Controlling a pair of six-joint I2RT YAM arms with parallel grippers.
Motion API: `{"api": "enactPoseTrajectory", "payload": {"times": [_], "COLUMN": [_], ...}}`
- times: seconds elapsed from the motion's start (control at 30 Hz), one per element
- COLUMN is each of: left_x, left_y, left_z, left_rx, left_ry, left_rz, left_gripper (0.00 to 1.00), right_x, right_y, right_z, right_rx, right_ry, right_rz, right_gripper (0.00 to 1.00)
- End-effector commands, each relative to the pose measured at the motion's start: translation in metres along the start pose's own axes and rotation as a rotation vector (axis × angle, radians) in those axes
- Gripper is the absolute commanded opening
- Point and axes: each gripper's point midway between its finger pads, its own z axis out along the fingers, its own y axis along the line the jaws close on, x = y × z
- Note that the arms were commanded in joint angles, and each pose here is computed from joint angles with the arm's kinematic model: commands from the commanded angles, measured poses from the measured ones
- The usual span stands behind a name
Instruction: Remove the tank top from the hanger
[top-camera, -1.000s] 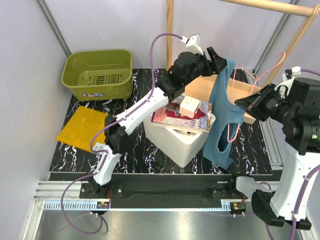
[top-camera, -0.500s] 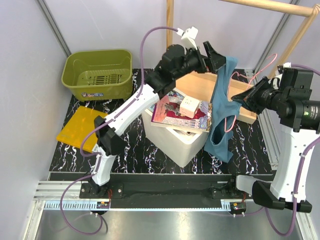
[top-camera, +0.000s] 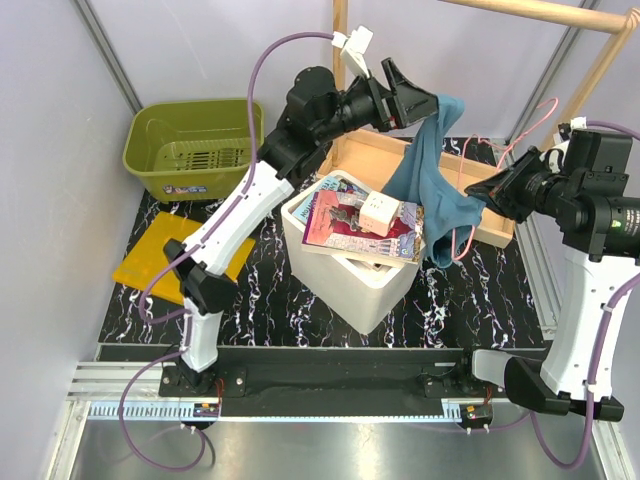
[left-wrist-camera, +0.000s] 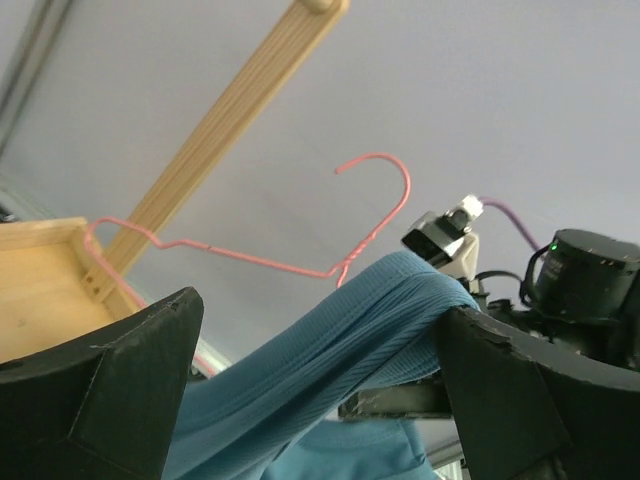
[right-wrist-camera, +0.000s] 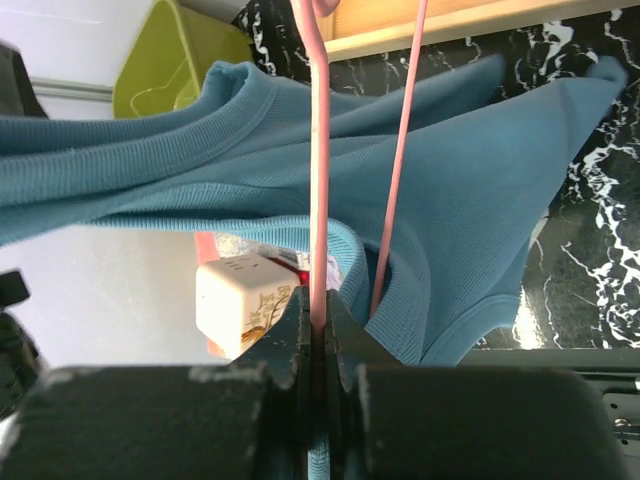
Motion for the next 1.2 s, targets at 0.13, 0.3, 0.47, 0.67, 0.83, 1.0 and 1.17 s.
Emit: {"api": "enactPoseTrajectory", "payload": {"times": [0.13, 0.3, 0.47, 0.67, 0.83, 1.0, 1.17], "left_x": [0.007, 0.017, -0.003, -0.012, -0.015, -0.013, -0.014], "left_y": [0.041, 0.062, 0.073, 0.084, 0.065, 0.020, -0.044], "left_z": [0.027, 0.018, 0.014, 0.025, 0.028, 0.005, -0.028], "left_rx": [-0.096, -0.214, -0.268, -0.220, -0.116, 0.000, 0.113], "left_ry": [-0.013, 0.003, -0.068, -0.104, -0.085, -0.015, 0.035], "left_rz": [-0.203, -0.240, -0.239, -0.242, -0.169, -0.066, 0.082], "left_gripper": [0.94, 0.91, 0.85, 0.86, 0.89, 0.87, 0.82], "right_x": [0.020, 0.020, 0.041, 0.070, 0.052, 0.026, 0.008], "right_y": [0.017, 0.026, 0.039, 0.027, 0.004, 0.006, -0.001], "right_z": [-0.032, -0.028, -0.041, -0.062, -0.047, -0.016, 0.000], "right_rx": [-0.077, -0.205, -0.373, -0.405, -0.255, -0.167, -0.074], "right_ry": [0.018, -0.024, -0.033, -0.049, -0.125, -0.056, -0.054], "right_rz": [0.007, -0.127, -0.227, -0.282, -0.172, -0.055, -0.020], "right_gripper": [0.00, 0.00, 0.00, 0.00, 0.00, 0.00, 0.00]}}
